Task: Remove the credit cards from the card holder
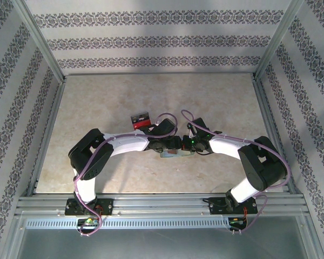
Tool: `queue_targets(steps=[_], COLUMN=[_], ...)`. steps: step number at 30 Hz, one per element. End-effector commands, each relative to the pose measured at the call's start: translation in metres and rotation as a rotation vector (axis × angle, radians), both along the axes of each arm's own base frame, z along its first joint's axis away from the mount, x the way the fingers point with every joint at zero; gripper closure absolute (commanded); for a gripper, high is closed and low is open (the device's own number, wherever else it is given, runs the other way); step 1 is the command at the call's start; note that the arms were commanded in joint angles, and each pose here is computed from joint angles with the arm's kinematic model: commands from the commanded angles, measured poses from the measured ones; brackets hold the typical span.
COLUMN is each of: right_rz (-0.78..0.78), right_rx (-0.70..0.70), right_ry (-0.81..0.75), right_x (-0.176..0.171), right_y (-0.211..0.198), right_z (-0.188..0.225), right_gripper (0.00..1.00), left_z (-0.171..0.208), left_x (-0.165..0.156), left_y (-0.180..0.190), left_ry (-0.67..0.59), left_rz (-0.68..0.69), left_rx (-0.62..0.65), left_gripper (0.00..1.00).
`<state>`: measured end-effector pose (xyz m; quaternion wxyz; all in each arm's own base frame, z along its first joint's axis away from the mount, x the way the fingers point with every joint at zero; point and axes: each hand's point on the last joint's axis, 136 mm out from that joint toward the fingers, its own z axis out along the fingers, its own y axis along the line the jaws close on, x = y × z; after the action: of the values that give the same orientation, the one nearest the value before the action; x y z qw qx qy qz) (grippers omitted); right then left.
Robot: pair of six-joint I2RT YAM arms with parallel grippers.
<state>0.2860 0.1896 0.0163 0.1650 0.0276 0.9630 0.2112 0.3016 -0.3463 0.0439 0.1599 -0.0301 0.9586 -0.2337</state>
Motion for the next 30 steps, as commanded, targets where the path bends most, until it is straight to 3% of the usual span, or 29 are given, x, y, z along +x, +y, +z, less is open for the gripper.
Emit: queue_targets(steps=[1, 15, 30], right_rz=[0.001, -0.003, -0.024], right_rx=[-0.082, -0.008, 0.070], right_ry=[0.135, 0.106, 0.054], right_x=[-0.032, -0.031, -0.029], right_y=[-0.018, -0.012, -0.009], right_z=[-0.034, -0.016, 0.008], right_gripper=[0.97, 0.97, 0.96], left_z=[0.011, 0.063, 0.041], left_x=[-0.004, 0.008, 0.012], left_y=[-0.016, -0.047, -0.022], left_ry=[-0.050, -0.229, -0.176], left_rz=[-0.057, -0.146, -0.032], left_rx=[-0.047, -0.227, -0.181], left_gripper=[0.35, 0.36, 0.48])
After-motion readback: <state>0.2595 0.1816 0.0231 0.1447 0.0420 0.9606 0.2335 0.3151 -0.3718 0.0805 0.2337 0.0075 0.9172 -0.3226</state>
